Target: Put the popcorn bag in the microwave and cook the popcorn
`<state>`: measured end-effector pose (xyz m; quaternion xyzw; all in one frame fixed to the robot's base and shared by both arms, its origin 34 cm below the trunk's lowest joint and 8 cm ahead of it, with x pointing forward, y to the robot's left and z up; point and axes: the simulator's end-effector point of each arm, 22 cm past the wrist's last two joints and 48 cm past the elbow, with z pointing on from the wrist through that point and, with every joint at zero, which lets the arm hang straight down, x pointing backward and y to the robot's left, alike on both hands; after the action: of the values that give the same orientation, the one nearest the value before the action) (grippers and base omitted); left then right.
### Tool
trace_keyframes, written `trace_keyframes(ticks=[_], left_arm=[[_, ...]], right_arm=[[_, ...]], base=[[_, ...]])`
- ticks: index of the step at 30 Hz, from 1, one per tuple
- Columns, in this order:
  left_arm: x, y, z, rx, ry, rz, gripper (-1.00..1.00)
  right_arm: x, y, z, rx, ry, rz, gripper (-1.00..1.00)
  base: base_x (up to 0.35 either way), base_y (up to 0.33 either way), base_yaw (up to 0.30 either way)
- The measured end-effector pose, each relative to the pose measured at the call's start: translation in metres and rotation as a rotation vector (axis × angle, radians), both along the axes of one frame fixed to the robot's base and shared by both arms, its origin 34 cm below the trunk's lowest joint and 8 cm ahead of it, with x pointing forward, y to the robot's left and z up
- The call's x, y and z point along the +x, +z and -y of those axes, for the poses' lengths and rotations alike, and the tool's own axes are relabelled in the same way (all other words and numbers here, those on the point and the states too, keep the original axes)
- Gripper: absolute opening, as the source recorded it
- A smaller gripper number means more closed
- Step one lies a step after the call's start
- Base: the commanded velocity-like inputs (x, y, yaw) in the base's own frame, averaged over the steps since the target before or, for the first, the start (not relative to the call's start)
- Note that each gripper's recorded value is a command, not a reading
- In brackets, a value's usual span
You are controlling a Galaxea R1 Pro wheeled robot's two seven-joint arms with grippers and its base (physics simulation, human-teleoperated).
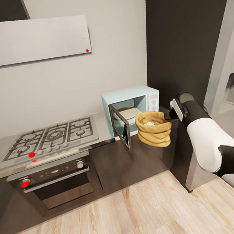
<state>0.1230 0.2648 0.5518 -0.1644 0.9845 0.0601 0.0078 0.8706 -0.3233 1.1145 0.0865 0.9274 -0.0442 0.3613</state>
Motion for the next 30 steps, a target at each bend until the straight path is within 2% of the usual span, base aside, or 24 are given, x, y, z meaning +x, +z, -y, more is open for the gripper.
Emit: trace_keyframes(ticks=[10,17,30], left_arm=[[0.000,0.000,0.000,-0.001,-0.002,0.000,1.00],[0.000,0.000,0.000,-0.001,-0.003,0.000,1.00],[0.000,0.000,0.000,0.000,-0.003,0.001,1.00]], right_arm=[[0.000,0.001,0.000,0.002,0.000,0.003,-1.00],[0.002,0.012,0.002,0.000,-0.007,0.029,-1.00],[0.002,0.012,0.002,-0.001,-0.007,0.030,-1.00]], base=[[0.208,-0.089,0.000],[0.212,-0.022,0.000],[0.279,0.164,0.000]])
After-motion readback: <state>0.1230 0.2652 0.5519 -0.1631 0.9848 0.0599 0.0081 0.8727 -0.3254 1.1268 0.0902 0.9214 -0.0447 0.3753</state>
